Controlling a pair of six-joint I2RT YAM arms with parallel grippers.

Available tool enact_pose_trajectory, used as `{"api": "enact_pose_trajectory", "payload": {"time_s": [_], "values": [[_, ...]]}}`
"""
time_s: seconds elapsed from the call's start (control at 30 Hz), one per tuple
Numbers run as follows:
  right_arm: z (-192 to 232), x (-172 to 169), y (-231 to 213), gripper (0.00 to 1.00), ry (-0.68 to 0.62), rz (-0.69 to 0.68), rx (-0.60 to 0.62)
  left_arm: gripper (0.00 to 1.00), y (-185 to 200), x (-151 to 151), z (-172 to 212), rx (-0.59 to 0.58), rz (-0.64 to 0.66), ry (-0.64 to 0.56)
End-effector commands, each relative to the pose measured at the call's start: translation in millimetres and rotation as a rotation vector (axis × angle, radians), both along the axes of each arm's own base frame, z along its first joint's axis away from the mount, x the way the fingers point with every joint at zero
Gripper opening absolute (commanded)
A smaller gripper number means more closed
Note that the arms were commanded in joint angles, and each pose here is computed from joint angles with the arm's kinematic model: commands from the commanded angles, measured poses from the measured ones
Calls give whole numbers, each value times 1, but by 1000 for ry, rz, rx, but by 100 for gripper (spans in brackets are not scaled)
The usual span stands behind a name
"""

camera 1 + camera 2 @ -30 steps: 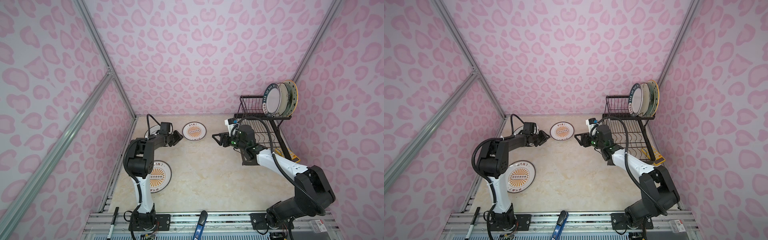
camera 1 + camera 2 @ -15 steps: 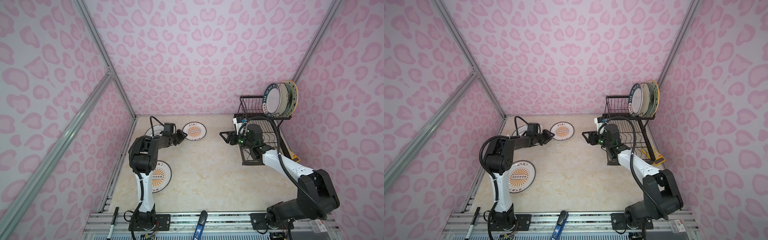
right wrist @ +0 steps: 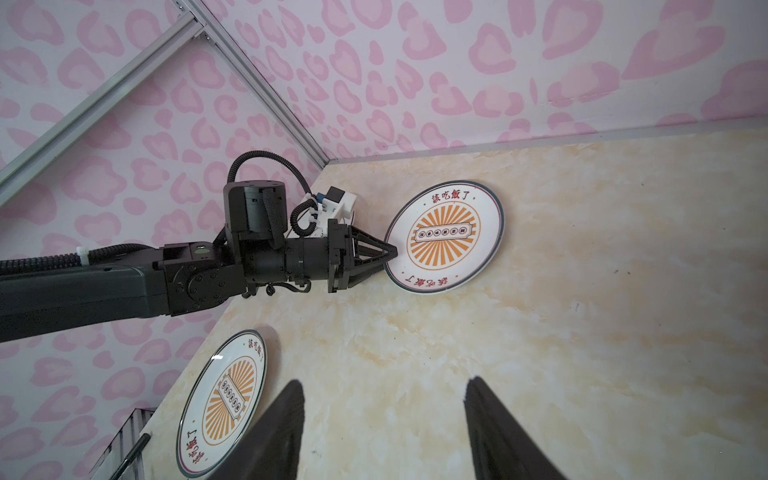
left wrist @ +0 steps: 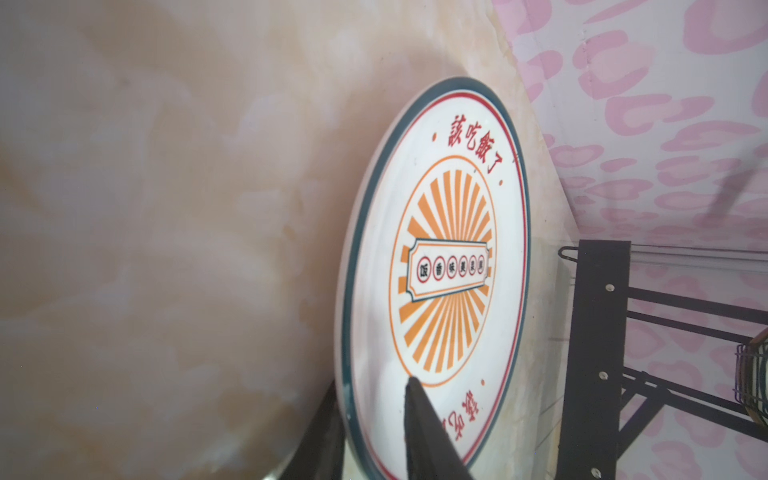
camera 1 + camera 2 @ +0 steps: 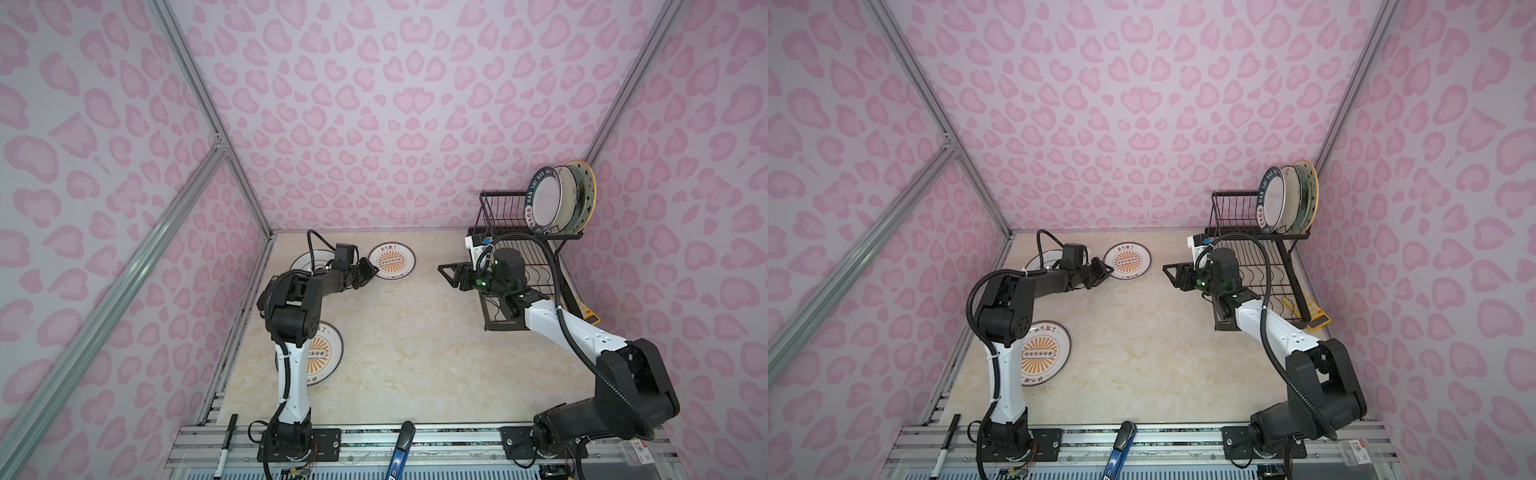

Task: Load the plates into the dish rack
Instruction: 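Grip the orange-sunburst plate's rim with the left gripper while the right approaches opposite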

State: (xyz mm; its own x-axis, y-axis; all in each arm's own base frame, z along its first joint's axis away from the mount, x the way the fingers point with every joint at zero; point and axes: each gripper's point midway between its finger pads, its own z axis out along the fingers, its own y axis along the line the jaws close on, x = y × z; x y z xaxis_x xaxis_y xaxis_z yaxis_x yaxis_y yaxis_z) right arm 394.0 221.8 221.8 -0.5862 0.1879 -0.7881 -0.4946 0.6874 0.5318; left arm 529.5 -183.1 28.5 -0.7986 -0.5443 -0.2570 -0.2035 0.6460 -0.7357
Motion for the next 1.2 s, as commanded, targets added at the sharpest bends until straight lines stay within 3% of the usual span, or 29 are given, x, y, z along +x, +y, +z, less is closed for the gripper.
{"api": "enact_pose_trajectory", "payload": {"time_s": [0.0, 0.1, 0.4, 0.87, 1.17], "values": [[1, -2, 1, 61, -4, 7, 5, 23, 3, -3, -11, 25, 12, 35], [2, -2, 1, 61, -5, 8, 5, 15, 6, -3, -13, 33, 14, 46], [0, -2, 0, 61, 5, 4, -8, 3, 6, -4, -9, 23, 4, 39], [-17, 9, 4, 61, 64, -13, -22, 3, 21, -19, 51, 28, -71, -30], [-31, 17, 19, 61, 106, -25, -50, 3, 16, -46, 91, -50, -164, -88]]}}
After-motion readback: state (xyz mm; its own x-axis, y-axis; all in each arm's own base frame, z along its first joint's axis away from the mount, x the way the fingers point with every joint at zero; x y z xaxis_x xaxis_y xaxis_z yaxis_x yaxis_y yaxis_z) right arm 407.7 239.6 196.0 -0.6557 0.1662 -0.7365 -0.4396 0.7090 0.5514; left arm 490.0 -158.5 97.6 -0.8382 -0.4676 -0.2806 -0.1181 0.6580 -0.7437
